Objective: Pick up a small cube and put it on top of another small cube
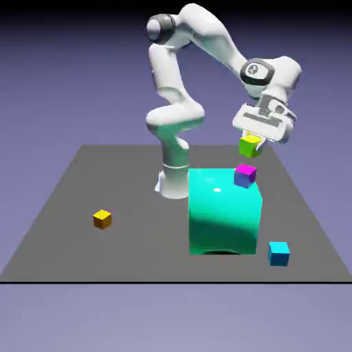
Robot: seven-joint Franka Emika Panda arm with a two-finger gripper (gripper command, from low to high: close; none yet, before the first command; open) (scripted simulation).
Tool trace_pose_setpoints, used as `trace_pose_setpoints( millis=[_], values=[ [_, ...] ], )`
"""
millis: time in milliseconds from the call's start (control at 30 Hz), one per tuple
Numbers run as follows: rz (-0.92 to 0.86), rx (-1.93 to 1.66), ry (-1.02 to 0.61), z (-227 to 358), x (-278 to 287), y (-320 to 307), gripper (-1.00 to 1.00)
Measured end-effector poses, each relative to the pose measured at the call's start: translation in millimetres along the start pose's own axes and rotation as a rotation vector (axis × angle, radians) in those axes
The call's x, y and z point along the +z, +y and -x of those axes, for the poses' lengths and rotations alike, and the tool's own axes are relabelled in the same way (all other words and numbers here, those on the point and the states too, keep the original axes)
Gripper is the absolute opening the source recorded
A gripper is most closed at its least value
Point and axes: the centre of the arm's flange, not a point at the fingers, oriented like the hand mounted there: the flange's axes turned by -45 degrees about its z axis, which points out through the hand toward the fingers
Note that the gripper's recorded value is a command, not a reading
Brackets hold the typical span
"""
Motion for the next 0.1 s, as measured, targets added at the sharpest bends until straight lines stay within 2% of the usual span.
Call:
trace_pose_setpoints(
  millis=[100],
  values=[
    [0.002,0.001,-0.003,3.1,-16.6,1.4,1.0]
  ],
)
